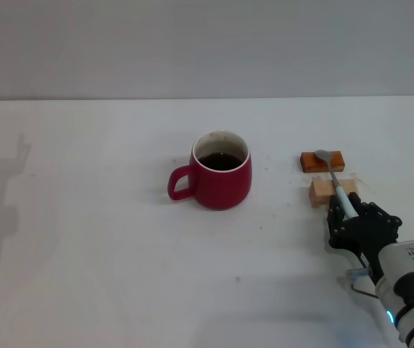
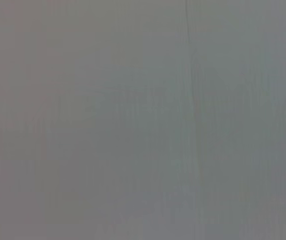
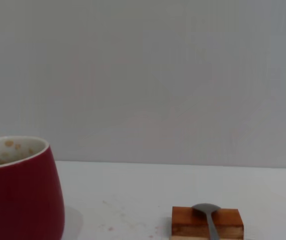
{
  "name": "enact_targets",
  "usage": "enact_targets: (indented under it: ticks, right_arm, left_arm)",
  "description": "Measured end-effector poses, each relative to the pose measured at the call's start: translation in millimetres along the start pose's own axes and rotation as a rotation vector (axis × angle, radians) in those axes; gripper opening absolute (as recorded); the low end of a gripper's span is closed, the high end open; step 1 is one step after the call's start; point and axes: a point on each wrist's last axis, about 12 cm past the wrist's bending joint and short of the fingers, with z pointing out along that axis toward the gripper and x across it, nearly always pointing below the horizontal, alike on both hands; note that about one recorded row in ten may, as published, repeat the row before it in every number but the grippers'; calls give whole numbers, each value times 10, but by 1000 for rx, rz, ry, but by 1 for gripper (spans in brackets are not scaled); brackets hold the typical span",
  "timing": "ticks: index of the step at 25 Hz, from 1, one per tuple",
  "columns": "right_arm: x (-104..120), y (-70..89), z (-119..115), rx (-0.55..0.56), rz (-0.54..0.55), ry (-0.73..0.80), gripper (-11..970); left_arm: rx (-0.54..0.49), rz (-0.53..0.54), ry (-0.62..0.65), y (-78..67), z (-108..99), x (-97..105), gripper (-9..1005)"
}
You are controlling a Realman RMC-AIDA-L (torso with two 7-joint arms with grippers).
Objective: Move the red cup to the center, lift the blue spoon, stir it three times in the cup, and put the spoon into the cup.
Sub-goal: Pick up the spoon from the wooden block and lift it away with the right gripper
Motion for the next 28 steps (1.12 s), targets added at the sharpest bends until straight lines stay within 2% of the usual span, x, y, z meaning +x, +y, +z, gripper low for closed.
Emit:
enact_targets:
  ticks: [8,28]
  right_arm:
    - [3,-4,-3,2,0,0,284]
    - [-15,-14,18,0,-15,-6,280]
  left_arm:
    - [-2,-2,1,2,-4,3,847]
    - [-3,-6,3,-7,-15,11,847]
